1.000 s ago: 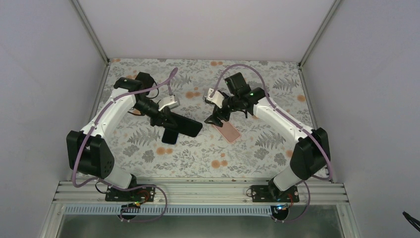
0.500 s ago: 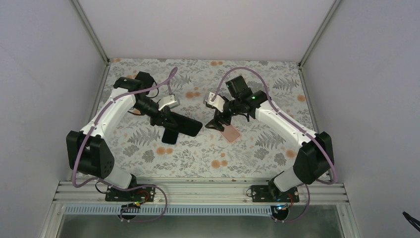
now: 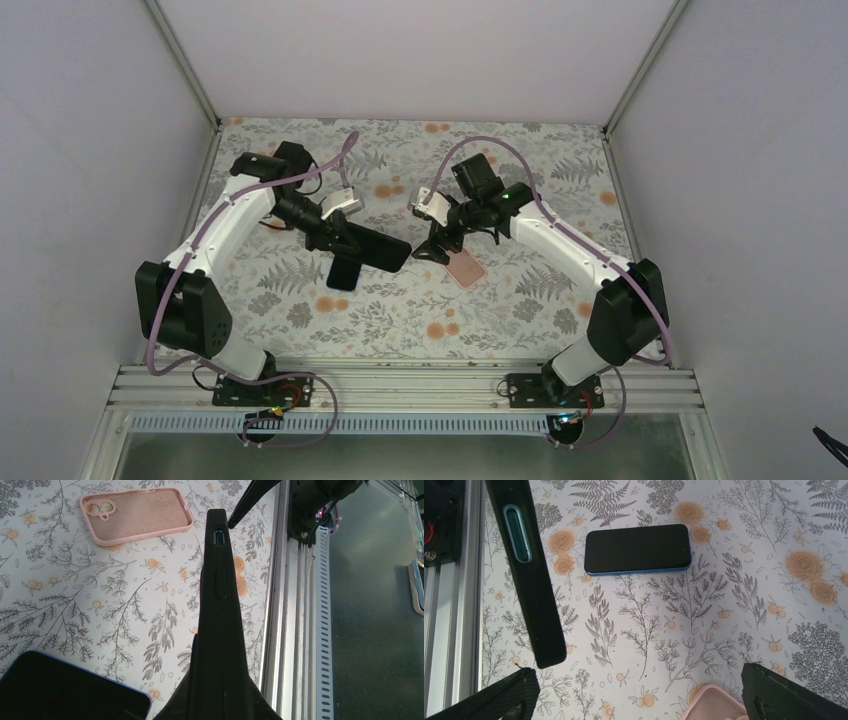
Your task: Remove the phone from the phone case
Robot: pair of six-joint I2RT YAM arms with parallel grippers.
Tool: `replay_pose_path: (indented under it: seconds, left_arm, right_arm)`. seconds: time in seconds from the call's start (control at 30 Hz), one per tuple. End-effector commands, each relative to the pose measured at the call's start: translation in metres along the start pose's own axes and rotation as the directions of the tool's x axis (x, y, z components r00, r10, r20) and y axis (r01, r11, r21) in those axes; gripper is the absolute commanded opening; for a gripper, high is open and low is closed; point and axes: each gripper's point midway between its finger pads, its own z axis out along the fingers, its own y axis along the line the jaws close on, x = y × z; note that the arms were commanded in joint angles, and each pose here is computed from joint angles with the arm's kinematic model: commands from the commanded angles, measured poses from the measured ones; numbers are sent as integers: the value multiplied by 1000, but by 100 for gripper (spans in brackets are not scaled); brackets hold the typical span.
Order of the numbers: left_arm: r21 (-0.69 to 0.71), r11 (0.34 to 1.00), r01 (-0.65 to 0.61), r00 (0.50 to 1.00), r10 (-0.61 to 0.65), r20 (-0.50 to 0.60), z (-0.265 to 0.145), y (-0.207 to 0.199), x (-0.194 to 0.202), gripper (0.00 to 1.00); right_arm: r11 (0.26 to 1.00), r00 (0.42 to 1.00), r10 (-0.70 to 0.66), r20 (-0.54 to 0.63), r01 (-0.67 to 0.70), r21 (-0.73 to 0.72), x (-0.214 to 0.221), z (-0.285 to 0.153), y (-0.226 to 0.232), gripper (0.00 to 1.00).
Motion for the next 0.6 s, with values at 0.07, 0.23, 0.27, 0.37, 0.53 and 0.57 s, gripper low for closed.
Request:
replay_pose_path:
  seconds: [0.07,0.23,0.27,0.37,0.53,0.57]
  left_arm:
    - [28,999,-34,998,32,60,-5,-10,-16,2]
    - [31,999,-34,998,32,61,-4,-10,-15,2]
    - [31,999,-34,998,32,63,-5,-10,-15,2]
    - [31,999,-35,998,34,62,-5,-11,-14,2]
    - [22,999,-43,997,42,60,-6,-14,-13,2]
    - [17,999,-47,997,46,61,-7,-15,-14,2]
  right_arm:
    - [999,999,-11,33,10,35,-11,0,-5,99]
    - [998,999,-6,31,4,62,-11,3,-12,99]
    - [997,1000,-4,28,2,72,-10,3,-14,99]
    - [994,1000,0,13,-2,109,-8,5,-22,99]
    - [989,1000,5,-13,-3,149,-6,8,-36,99]
    - [988,1000,5,-15,-2,155,-6,8,-39,99]
